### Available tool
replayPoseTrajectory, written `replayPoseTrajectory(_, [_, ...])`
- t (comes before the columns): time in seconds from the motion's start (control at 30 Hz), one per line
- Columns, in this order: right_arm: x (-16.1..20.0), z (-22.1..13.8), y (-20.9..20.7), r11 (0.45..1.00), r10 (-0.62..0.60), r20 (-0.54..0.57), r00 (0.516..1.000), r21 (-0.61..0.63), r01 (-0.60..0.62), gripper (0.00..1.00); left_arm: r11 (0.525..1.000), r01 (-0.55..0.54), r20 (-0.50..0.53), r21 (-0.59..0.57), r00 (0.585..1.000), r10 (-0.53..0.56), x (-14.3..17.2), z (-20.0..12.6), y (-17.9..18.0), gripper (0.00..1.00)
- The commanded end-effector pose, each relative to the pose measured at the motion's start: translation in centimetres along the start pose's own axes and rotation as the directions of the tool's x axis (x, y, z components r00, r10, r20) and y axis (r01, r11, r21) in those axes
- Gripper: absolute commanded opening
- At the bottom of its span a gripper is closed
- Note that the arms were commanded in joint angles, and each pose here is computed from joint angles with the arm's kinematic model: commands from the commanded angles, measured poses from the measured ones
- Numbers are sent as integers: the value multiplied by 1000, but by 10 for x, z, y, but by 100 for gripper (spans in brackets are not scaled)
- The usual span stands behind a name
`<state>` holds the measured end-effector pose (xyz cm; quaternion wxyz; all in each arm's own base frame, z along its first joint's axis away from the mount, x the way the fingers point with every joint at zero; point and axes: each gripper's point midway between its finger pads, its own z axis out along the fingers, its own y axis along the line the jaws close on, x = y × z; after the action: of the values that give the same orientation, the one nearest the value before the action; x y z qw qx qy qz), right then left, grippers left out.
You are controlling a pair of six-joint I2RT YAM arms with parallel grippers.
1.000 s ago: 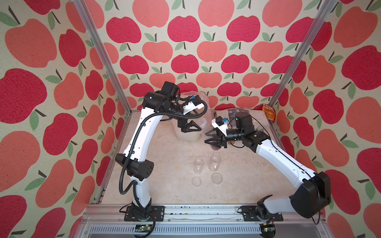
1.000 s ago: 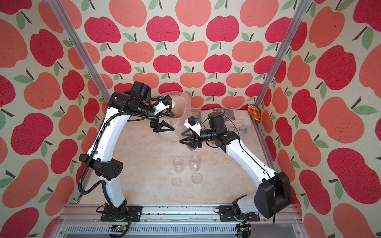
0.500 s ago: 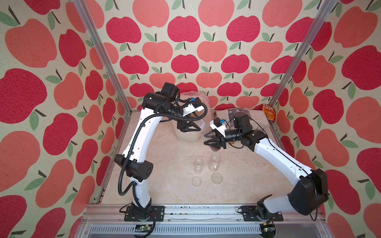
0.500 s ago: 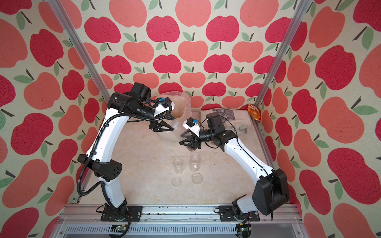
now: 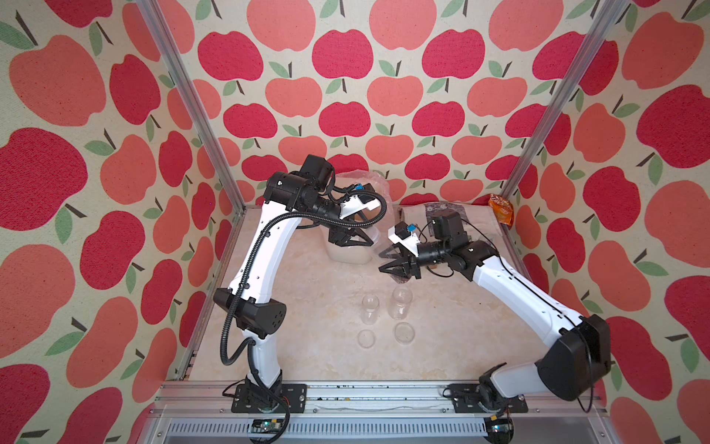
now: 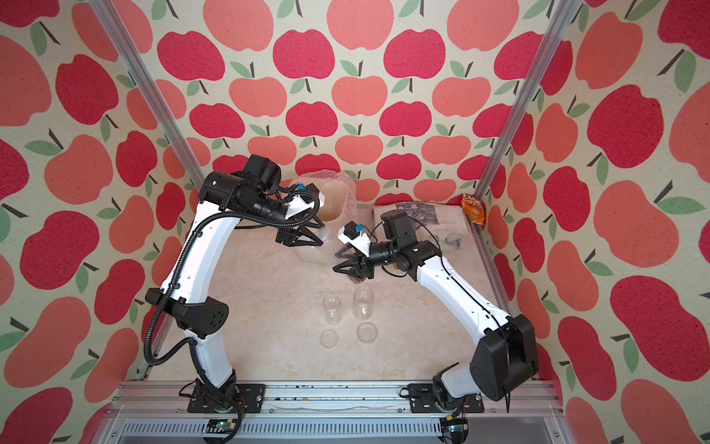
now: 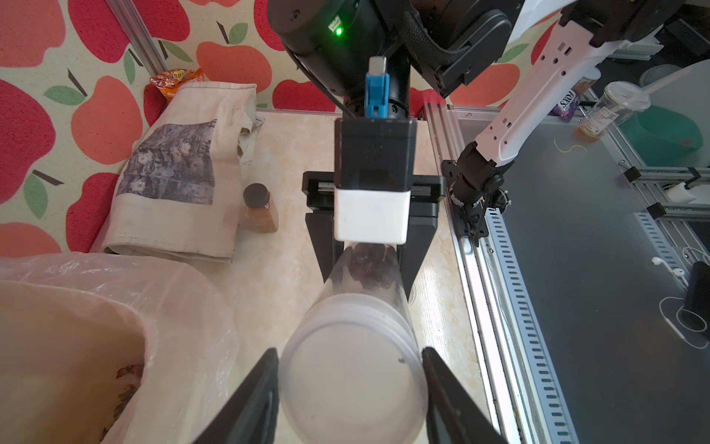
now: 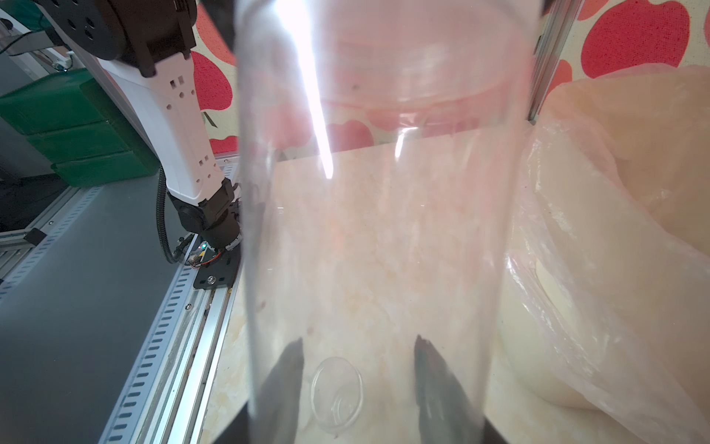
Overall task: Empty the moldy dried flower tea in the jars
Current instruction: Unscrew the lid from the jar.
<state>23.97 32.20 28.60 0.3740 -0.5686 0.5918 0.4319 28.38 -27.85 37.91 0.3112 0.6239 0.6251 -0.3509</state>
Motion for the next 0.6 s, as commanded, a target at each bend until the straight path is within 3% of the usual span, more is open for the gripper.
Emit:
replayPoseTrajectory(0.0, [-17, -3, 3, 996, -83, 17, 996, 15, 82, 0, 998, 4, 13, 57, 1000, -5, -2, 6, -10, 45])
replayPoseTrajectory(0.17, [-18, -5, -14, 978, -147, -5, 989, 146, 146, 0, 996, 89, 12, 15, 996, -90, -4, 10, 4, 24])
replayPoseTrajectory(0.23, [-19, -7, -26, 950, -197, -20, 980, 241, 196, 0, 983, 181, 14, -42, 983, -181, -7, 12, 19, 17])
replayPoseTrajectory(0.3, [-22, -10, -38, 912, -239, -36, 970, 335, 237, 0, 945, 298, 17, -135, 954, -298, -9, 12, 38, 16])
replayPoseTrajectory(0.37, [-24, -13, -47, 872, -280, -58, 958, 402, 280, 0, 875, 435, 53, -210, 899, -434, -10, 11, 56, 16])
replayPoseTrajectory(0.43, [-25, -14, -55, 826, -318, -91, 944, 462, 322, 0, 785, 579, 110, -220, 814, -570, -13, 11, 66, 13])
replayPoseTrajectory(0.57, [-27, -12, -62, 755, -377, -144, 915, 524, 393, 0, 606, 755, 186, -251, 652, -735, -9, 8, 78, 8])
